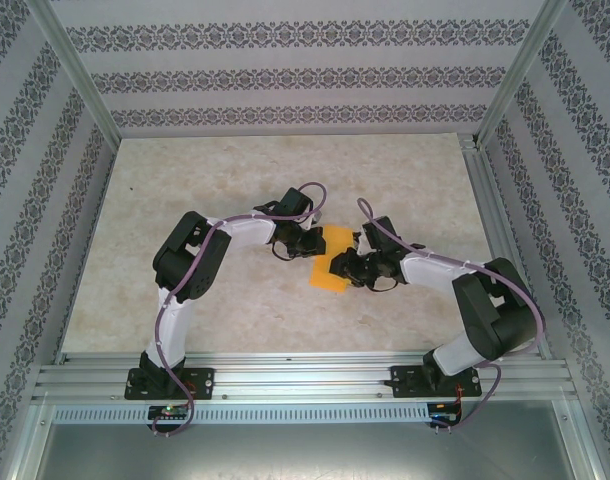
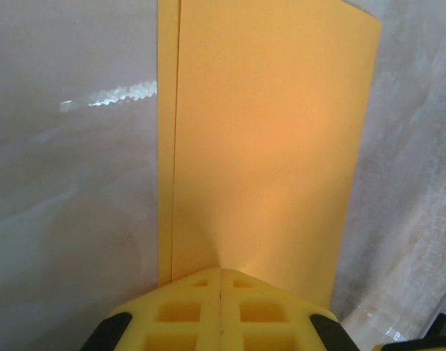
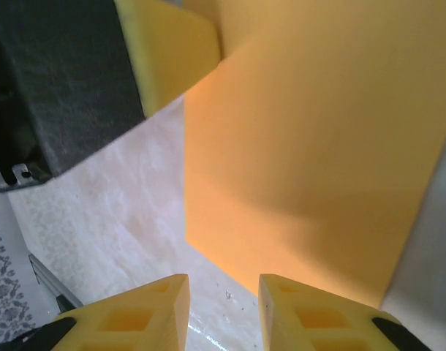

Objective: Fold a paper plane with a square sheet of paper (pick it up from the middle)
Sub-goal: Fold the square sheet of paper in half at the center of the table.

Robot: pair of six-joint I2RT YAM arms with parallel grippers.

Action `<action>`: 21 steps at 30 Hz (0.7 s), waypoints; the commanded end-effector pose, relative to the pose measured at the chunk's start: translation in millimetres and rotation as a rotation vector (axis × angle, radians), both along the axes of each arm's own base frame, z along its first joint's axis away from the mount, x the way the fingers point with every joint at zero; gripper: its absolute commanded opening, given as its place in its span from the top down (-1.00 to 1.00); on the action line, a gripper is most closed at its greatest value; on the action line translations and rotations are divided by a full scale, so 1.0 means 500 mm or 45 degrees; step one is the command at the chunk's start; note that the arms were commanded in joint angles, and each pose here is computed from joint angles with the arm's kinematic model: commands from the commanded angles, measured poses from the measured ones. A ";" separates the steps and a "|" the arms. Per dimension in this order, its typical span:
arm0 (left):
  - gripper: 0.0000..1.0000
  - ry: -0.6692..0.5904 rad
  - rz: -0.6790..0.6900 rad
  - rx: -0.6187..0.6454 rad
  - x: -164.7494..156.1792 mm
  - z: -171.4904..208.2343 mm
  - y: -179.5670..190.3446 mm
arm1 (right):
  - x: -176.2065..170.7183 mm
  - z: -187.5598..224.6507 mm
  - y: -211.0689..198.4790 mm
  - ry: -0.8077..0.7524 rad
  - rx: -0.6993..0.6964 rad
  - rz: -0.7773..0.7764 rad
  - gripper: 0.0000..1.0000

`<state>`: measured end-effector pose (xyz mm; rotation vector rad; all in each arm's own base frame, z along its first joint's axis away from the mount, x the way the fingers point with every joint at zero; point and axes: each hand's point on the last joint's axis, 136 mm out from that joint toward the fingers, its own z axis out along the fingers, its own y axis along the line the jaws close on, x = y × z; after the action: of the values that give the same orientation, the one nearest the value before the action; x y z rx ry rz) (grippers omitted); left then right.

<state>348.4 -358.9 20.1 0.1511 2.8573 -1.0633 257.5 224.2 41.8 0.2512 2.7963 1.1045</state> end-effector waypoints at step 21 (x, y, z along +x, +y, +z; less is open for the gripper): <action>1.00 0.108 -0.028 0.145 -0.059 -0.067 0.025 | -0.020 -0.021 -0.010 0.023 -0.051 -0.019 0.35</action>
<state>348.1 -359.2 20.3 0.1527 2.8559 -1.0594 241.0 218.3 35.0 0.2908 2.8360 1.0729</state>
